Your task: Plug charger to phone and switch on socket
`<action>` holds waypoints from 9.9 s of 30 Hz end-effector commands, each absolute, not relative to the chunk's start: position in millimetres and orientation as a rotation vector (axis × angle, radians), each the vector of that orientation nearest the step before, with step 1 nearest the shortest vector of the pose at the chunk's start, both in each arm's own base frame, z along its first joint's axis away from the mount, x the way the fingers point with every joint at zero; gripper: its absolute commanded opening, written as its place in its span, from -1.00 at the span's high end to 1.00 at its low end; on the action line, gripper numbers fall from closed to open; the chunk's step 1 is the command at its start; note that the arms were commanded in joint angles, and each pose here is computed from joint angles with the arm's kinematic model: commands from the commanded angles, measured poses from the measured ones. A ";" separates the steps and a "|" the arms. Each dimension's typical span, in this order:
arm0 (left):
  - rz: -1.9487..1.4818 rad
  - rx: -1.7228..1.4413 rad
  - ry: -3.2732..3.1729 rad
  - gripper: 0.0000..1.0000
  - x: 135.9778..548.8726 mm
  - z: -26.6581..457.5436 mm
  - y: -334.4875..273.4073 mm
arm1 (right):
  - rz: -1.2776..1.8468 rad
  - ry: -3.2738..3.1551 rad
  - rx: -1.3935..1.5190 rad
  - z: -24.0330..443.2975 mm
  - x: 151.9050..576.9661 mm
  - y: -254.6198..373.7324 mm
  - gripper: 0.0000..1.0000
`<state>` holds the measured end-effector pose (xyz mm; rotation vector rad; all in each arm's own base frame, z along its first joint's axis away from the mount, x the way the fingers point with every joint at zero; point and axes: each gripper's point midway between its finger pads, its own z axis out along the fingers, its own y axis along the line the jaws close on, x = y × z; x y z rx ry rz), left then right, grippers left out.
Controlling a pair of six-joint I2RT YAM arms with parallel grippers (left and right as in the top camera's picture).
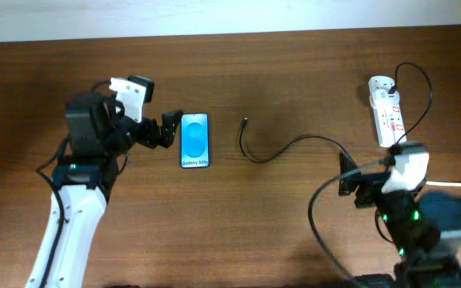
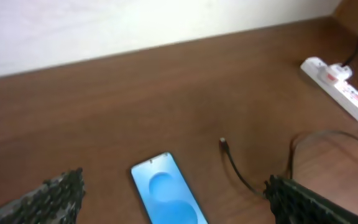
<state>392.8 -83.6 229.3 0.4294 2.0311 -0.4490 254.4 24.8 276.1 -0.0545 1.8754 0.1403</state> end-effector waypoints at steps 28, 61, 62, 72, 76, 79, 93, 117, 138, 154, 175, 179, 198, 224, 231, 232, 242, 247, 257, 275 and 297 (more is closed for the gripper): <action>-0.224 0.167 2.719 -1.00 426.8 152.4 -131.9 | 0.390 2.420 -0.133 245.3 325.0 62.2 -0.97; -0.076 -0.070 3.109 -0.98 408.5 -17.5 -137.2 | 0.408 2.520 -0.120 222.2 321.9 63.1 -0.97; -0.071 -0.070 3.118 -0.98 407.6 -23.0 -136.9 | 0.418 2.530 -0.121 219.0 322.9 64.3 -0.97; -0.066 -0.071 3.128 -0.75 408.6 -37.0 -137.2 | 0.444 2.566 -0.121 207.9 326.1 67.2 -0.97; -0.066 -0.065 3.094 -0.87 416.7 -38.5 -139.3 | 0.444 2.566 -0.121 207.9 326.1 67.2 -0.97; -0.057 -0.063 3.113 -0.84 414.0 -49.6 -139.3 | 0.445 2.569 -0.121 207.5 325.4 67.2 -0.97; -0.004 -0.068 3.230 -0.77 386.6 -55.3 -131.5 | 0.445 2.570 -0.121 207.4 325.3 67.3 -0.97; -0.087 -0.044 3.065 -0.18 452.5 45.4 -151.9 | 0.445 2.570 -0.121 207.4 325.3 67.3 -0.97; -0.655 -0.161 3.122 1.00 430.7 125.1 -208.8 | 0.460 2.567 -0.124 208.1 325.2 69.0 -0.97; -1.378 -0.889 3.086 1.00 426.9 172.6 -211.7 | 0.461 2.565 -0.120 208.4 325.7 69.1 -0.97; -1.982 -1.518 2.881 1.00 428.4 230.0 -205.5 | 0.664 2.620 0.243 195.7 335.7 81.3 -0.97; -1.952 -1.564 2.886 1.00 428.2 227.8 -205.3 | 0.719 2.613 0.227 198.7 334.7 87.8 -0.97; -0.846 -1.709 3.055 1.00 407.3 145.6 -205.9 | 1.075 2.536 0.193 198.5 367.5 195.4 -0.71; -0.831 -1.681 3.089 1.00 400.3 145.8 -215.9 | 1.108 2.572 0.311 153.0 383.4 267.3 0.46; -0.831 -1.681 3.088 1.00 400.4 145.8 -215.8 | 1.108 2.572 0.311 153.0 383.3 267.3 0.92; -0.831 -1.681 3.088 1.00 400.5 145.8 -215.7 | 1.108 2.573 0.311 152.9 383.2 267.3 0.92; -0.830 -1.680 3.088 0.26 400.5 145.7 -215.7 | 1.108 2.573 0.311 152.9 383.2 267.2 0.92; -0.905 -1.296 3.187 -0.32 400.8 145.8 -215.9 | 1.063 2.610 0.308 145.1 382.9 249.4 0.92; -1.659 0.000 2.827 -0.99 431.0 200.9 -269.0 | 1.105 2.312 0.391 250.2 394.5 136.8 0.92; -1.799 0.068 2.609 -0.99 459.3 225.4 -253.8 | 1.336 1.843 0.642 269.1 410.8 83.5 0.92; -1.922 0.163 2.417 -0.83 479.5 257.0 -264.6 | 1.524 1.415 1.200 252.5 428.3 162.4 0.92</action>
